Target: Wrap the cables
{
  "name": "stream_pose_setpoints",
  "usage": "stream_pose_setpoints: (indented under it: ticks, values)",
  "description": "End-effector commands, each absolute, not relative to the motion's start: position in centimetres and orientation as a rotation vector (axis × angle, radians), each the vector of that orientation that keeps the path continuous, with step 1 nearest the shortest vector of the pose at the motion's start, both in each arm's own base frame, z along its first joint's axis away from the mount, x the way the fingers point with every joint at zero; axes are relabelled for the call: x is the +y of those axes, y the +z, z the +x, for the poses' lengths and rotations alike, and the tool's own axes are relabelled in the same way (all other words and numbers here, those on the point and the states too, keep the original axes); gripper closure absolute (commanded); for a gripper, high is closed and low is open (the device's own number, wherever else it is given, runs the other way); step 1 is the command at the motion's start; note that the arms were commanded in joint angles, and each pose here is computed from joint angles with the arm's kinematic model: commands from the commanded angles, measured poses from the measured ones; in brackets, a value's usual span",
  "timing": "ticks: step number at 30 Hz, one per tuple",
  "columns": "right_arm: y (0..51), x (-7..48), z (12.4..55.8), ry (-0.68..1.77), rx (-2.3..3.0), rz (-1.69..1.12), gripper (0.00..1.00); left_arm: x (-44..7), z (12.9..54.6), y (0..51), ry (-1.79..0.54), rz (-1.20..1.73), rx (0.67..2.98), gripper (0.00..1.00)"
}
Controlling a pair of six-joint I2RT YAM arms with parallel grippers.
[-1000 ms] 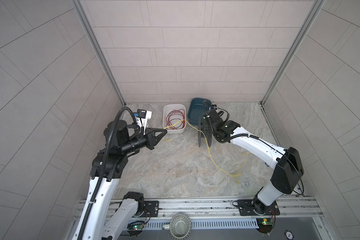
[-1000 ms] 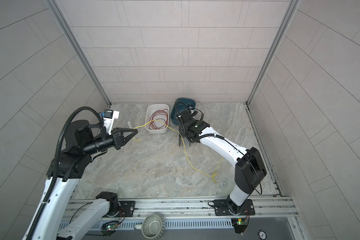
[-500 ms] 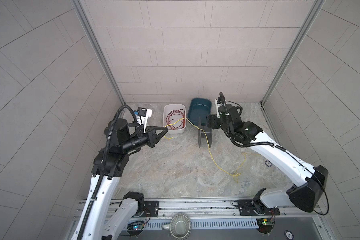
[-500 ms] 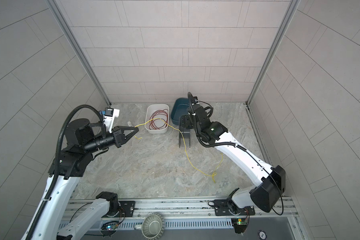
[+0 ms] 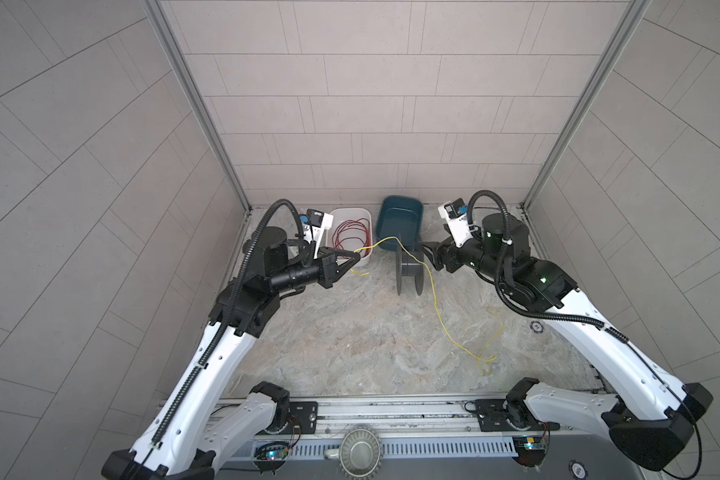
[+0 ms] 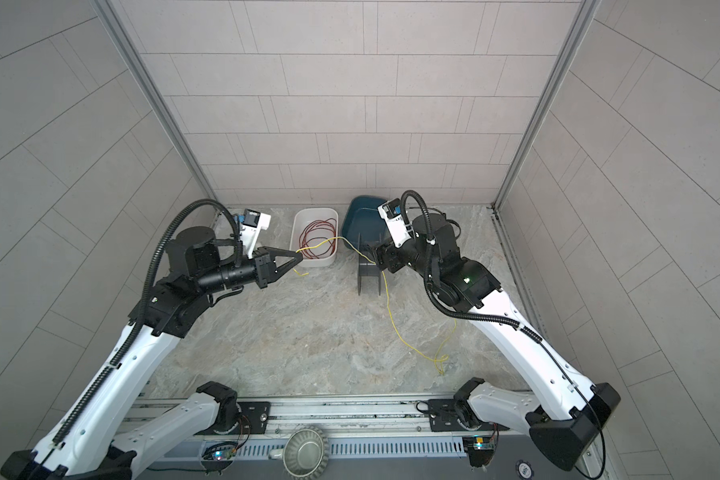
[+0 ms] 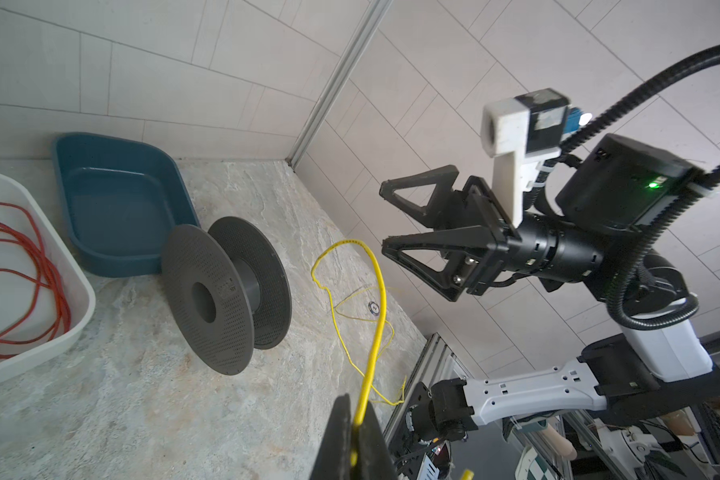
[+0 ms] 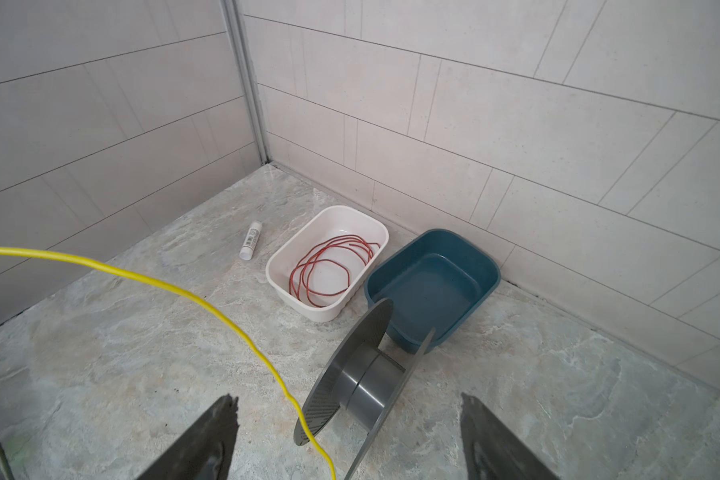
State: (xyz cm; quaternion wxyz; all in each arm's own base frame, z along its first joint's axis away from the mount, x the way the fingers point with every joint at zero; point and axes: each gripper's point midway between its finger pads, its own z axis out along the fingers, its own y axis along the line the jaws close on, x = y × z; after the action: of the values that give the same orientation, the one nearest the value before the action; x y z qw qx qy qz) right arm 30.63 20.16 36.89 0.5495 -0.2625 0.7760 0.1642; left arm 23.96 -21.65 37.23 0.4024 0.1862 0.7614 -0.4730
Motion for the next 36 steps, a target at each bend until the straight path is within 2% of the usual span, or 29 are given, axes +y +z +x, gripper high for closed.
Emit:
stream_pose_setpoints:
  ticks: [1, 7, 15, 23, 30, 36]
  values:
    - [36.5, 20.8, 28.8, 0.407, 1.789, -0.766, 0.18, -23.2, 24.1, 39.3, -1.178, 0.563, 1.847, 1.0]
    - [36.5, 21.5, 28.0, 0.428, 1.727, -0.849, 0.19, -26.0, 24.7, 39.4, -1.191, 0.701, 1.865, 1.0]
    - [36.2, 20.3, 30.9, 0.259, 1.727, -0.787, 0.23, -27.7, 26.2, 40.5, -1.179, 0.748, 1.839, 1.0]
    - [37.8, 19.7, 31.5, 0.204, 1.672, -0.757, 0.29, -28.1, 27.6, 39.8, -1.126, 0.751, 1.876, 1.0]
    - [38.9, 19.4, 31.3, 0.159, 1.603, -0.78, 0.25, -28.8, 28.9, 39.8, -1.112, 0.757, 1.908, 1.0]
    - [39.4, 19.1, 33.6, 0.049, 1.559, -0.741, 0.25, -29.4, 29.5, 40.4, -1.123, 0.773, 1.907, 1.0]
